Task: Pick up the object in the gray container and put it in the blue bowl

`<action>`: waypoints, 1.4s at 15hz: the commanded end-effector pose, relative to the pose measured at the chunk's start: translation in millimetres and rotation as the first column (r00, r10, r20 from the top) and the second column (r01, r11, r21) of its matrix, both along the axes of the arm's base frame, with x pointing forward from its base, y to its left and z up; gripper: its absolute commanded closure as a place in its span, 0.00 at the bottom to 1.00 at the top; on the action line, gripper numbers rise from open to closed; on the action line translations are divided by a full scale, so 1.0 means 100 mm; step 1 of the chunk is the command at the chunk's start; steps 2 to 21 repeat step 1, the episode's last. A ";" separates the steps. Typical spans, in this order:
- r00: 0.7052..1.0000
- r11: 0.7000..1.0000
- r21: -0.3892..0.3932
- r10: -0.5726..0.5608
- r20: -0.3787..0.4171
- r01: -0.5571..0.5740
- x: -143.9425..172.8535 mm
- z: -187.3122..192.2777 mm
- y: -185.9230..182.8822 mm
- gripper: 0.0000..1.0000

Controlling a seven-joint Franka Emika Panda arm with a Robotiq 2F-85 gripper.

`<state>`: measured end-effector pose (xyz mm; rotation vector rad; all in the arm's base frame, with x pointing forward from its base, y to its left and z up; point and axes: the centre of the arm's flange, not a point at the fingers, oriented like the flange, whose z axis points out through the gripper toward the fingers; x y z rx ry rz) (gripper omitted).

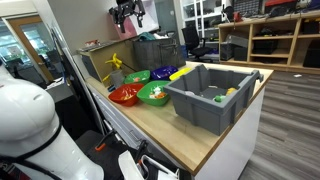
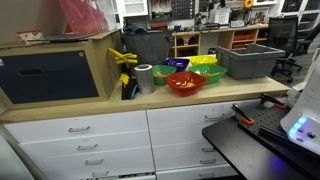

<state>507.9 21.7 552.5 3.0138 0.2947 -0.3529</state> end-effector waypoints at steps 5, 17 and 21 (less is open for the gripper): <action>1.000 1.000 0.000 0.001 -0.002 -0.001 0.01 -0.02 0.00 0.00; 1.000 1.000 0.000 0.001 -0.002 -0.001 0.01 -0.02 0.00 0.00; 1.000 1.000 0.000 0.001 -0.002 -0.001 0.01 -0.02 0.00 0.00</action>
